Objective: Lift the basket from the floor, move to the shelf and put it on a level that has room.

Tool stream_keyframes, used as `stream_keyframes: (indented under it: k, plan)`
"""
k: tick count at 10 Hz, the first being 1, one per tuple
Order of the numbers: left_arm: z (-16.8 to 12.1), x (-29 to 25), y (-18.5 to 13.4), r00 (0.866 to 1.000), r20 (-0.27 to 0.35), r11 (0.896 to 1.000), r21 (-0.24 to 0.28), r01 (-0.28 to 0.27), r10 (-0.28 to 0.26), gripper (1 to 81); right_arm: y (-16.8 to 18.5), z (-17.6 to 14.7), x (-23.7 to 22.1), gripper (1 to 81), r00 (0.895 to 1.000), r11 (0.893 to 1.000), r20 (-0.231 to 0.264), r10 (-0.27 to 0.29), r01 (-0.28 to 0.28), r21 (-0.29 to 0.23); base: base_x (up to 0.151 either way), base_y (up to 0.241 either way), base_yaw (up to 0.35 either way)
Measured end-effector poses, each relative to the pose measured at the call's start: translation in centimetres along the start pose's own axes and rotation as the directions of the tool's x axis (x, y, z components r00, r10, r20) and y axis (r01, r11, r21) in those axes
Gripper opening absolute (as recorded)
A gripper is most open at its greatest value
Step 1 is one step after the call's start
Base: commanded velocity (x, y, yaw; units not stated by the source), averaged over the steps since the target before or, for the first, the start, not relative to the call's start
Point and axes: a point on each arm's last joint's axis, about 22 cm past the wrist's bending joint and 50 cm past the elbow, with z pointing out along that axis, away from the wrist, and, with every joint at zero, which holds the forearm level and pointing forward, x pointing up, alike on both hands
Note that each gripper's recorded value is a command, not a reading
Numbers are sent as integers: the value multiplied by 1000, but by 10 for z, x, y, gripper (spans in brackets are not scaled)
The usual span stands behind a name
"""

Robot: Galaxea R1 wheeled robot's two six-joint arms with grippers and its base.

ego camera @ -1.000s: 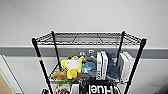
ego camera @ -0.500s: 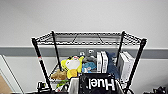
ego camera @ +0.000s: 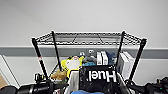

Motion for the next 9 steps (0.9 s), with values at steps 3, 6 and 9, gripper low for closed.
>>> stream_keyframes:
  k: [3,6,9]
  plan:
    - [-1,17,21,1000,-7,1000,-28,-12,12,10,-26,0,19,10,1000,999,-4,-21,21,26,0,0,0]
    - [-4,37,48,999,-1,998,-59,-39,39,10,-49,-5,35,10,999,998,-12,-39,39,43,0,0,0]
    - [-14,54,77,998,6,995,-76,-68,68,10,-72,-16,47,10,997,996,-14,-75,75,46,0,0,0]
